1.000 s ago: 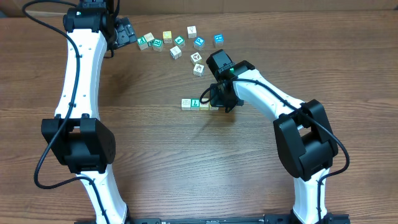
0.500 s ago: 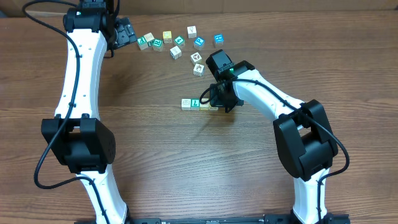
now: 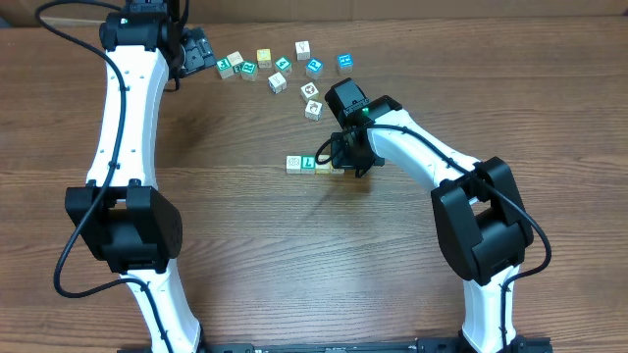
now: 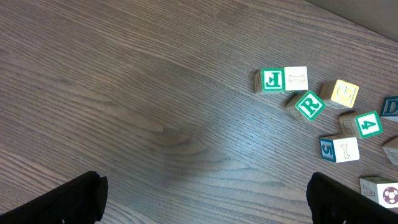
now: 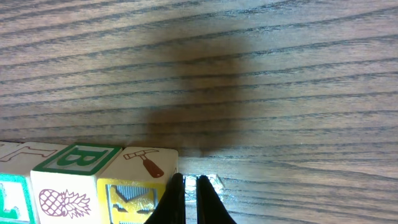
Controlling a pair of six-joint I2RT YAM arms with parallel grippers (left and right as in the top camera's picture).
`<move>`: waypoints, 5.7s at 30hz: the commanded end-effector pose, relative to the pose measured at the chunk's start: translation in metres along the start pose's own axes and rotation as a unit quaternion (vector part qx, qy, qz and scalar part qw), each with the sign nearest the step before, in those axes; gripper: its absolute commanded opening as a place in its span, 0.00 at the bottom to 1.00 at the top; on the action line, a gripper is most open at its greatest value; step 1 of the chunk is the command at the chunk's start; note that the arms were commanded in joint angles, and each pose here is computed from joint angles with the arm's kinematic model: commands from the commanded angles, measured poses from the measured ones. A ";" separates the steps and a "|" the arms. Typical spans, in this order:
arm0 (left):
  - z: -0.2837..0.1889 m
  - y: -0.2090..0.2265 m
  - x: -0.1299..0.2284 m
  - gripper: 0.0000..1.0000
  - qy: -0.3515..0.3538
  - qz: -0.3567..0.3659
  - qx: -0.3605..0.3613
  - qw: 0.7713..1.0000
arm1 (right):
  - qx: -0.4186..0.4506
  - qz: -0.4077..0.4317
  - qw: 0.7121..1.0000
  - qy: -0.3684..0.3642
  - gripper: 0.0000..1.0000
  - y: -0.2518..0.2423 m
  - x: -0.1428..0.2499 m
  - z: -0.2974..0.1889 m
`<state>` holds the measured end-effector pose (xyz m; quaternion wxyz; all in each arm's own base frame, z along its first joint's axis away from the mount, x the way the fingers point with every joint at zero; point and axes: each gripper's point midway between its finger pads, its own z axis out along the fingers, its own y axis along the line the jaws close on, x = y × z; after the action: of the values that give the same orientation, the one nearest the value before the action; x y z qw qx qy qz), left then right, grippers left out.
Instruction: Form a horizontal line
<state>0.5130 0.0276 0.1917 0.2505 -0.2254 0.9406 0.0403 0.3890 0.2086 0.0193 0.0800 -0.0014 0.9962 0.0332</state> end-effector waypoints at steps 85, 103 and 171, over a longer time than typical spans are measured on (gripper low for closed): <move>-0.005 0.000 -0.005 1.00 -0.009 0.004 0.002 1.000 | -0.080 -0.051 0.990 -0.102 0.04 0.039 -0.065 -0.010; -0.005 0.000 -0.005 1.00 -0.009 0.004 0.002 1.000 | -0.045 -0.051 0.996 -0.060 0.04 0.022 -0.039 0.007; -0.005 -0.001 -0.005 1.00 -0.009 0.004 0.003 1.000 | 0.028 0.054 0.995 -0.077 0.21 -0.077 -0.073 0.006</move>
<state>0.5130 0.0276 0.1917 0.2505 -0.2254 0.9406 0.0403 0.4602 0.1579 0.0237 0.1598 0.0312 0.9863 0.0271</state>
